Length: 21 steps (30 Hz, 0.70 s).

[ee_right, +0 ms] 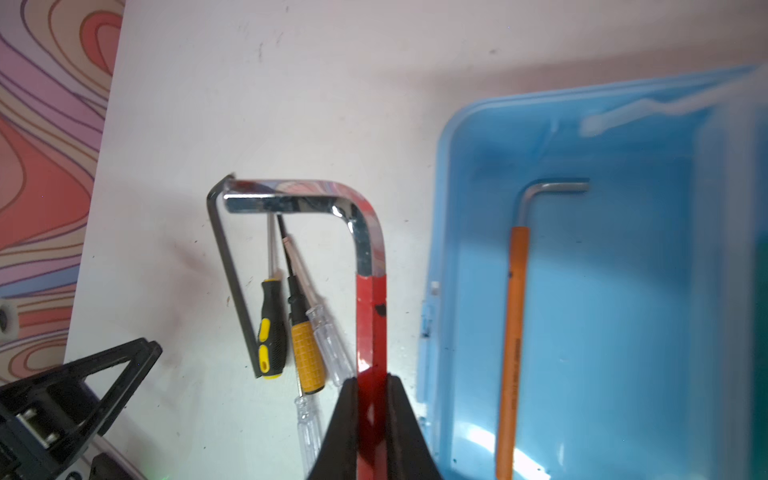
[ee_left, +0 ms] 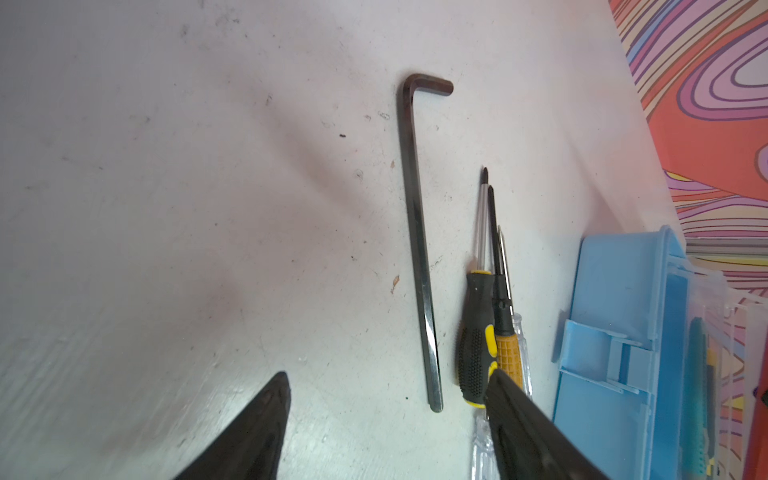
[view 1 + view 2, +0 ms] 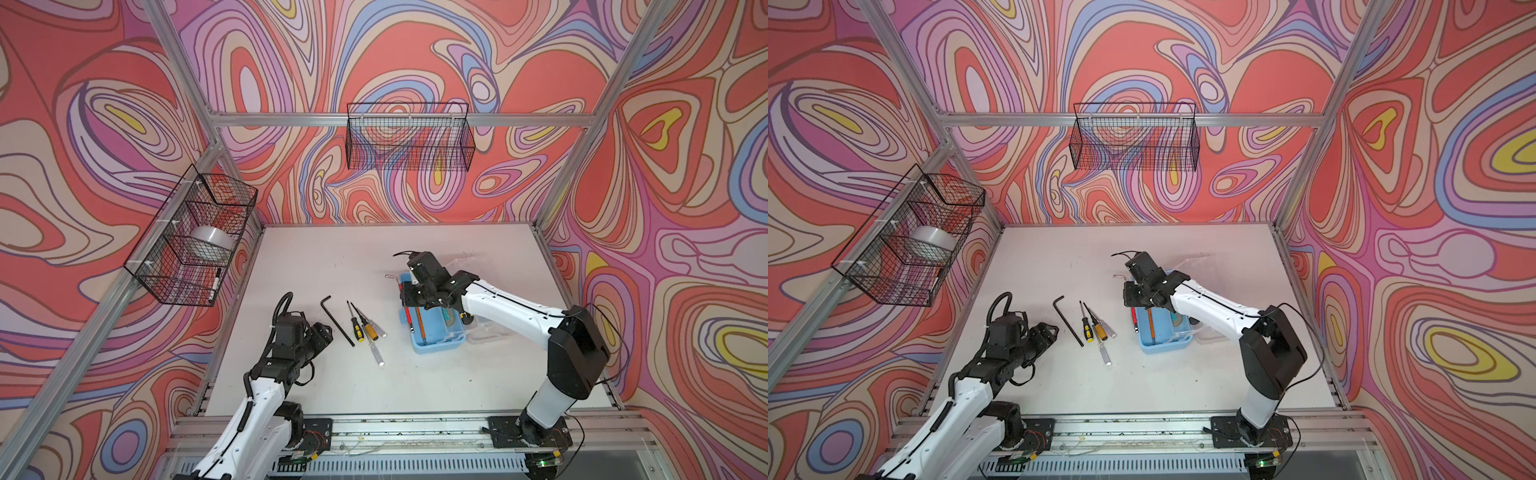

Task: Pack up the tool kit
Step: 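Carry the red hex key over the blue box and lower it inside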

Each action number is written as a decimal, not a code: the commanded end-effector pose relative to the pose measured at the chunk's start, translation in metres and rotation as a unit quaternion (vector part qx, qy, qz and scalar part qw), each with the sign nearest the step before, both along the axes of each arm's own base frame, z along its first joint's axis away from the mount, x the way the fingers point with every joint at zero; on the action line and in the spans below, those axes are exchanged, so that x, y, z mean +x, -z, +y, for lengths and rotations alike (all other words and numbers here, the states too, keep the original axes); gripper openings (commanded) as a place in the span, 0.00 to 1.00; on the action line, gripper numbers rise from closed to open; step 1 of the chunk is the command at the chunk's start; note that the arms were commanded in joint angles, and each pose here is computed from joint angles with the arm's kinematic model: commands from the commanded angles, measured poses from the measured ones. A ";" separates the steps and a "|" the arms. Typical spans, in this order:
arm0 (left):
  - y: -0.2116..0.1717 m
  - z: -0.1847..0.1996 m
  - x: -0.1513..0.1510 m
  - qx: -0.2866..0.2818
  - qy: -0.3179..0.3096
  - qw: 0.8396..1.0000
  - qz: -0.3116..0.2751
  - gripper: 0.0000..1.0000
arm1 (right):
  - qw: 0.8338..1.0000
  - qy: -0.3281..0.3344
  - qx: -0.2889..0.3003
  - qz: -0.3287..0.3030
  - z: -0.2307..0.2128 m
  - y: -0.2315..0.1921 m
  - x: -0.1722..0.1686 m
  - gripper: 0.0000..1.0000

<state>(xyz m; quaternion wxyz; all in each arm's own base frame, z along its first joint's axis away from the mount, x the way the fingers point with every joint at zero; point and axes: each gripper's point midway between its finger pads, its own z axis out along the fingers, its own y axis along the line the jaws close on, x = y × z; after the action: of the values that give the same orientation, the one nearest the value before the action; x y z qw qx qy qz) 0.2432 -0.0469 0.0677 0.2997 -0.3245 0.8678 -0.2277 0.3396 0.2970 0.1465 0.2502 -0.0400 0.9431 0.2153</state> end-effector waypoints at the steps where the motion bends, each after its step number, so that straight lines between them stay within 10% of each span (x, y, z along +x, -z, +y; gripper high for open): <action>1: -0.008 0.001 0.011 0.002 -0.004 1.000 -0.019 0.74 | 1.000 0.028 -0.008 -0.004 -0.018 0.003 0.002 0.00; 21: -0.006 -0.001 0.015 0.007 0.011 1.000 -0.011 0.74 | 0.991 0.057 -0.103 0.058 -0.052 0.100 0.014 0.00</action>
<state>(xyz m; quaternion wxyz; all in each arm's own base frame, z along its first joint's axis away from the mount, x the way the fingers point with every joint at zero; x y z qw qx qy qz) 0.2505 -0.0490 0.0621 0.2941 -0.3167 0.8732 -0.2253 0.3479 0.2504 0.0551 0.1991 -0.0053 0.9730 0.1165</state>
